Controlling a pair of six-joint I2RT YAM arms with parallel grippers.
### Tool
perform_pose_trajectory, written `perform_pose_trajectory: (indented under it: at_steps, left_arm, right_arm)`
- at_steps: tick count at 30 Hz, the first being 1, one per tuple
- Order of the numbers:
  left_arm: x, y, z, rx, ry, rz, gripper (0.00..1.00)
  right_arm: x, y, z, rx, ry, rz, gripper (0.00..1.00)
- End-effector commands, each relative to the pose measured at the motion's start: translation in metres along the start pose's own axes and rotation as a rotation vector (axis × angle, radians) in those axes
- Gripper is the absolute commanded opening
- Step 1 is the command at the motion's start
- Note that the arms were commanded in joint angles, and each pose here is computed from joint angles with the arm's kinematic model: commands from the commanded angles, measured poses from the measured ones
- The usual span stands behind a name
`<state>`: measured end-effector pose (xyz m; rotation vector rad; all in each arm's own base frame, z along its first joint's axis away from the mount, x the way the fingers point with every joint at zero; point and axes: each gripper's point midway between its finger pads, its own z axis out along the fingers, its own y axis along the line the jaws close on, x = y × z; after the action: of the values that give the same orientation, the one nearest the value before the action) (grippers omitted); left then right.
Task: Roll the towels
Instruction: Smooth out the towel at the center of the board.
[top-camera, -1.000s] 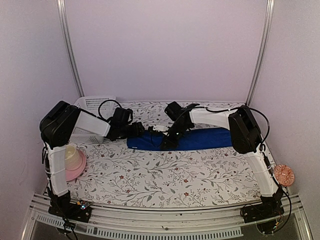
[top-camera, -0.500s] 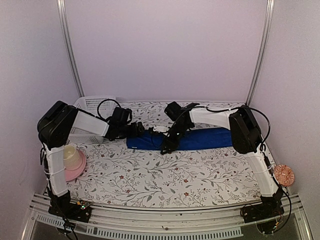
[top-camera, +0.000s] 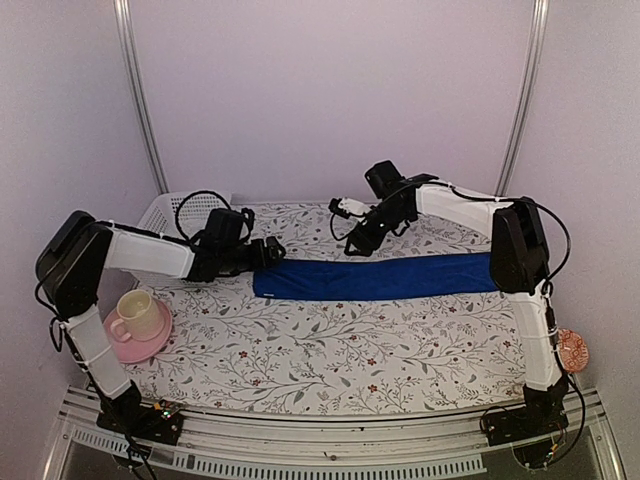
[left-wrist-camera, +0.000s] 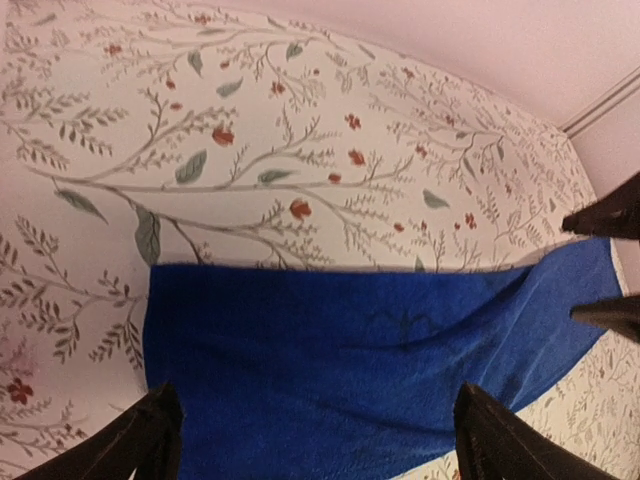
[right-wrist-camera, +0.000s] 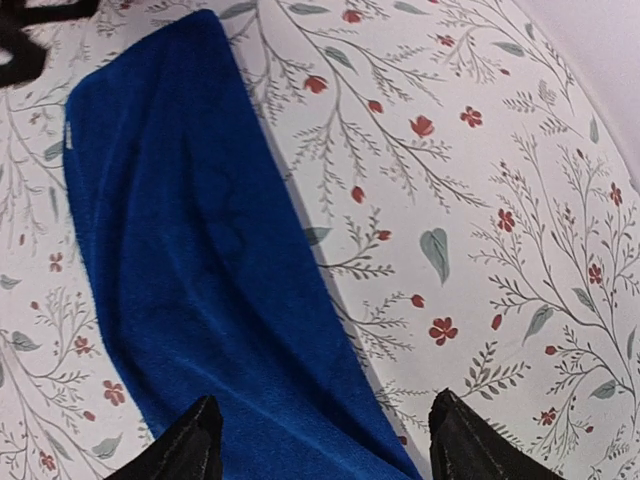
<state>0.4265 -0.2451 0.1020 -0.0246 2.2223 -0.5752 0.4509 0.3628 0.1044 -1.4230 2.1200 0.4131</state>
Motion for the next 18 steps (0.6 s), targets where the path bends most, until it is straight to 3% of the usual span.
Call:
perform_pose_trajectory:
  at_steps: [1,6,18]
  left_arm:
    - [0.049,-0.002,-0.001,0.032,0.098,-0.037,0.93]
    - [0.065,0.0,0.001,0.03,0.122,-0.05,0.92]
    - [0.069,-0.008,0.007,0.07,0.126,-0.062,0.89]
  right_arm:
    - [0.013,-0.023,0.036,0.118,0.058,0.072,0.75]
    - [0.026,-0.026,0.056,0.121,0.08,0.092,0.81]
    - [0.037,-0.02,0.074,0.09,0.092,0.109,0.82]
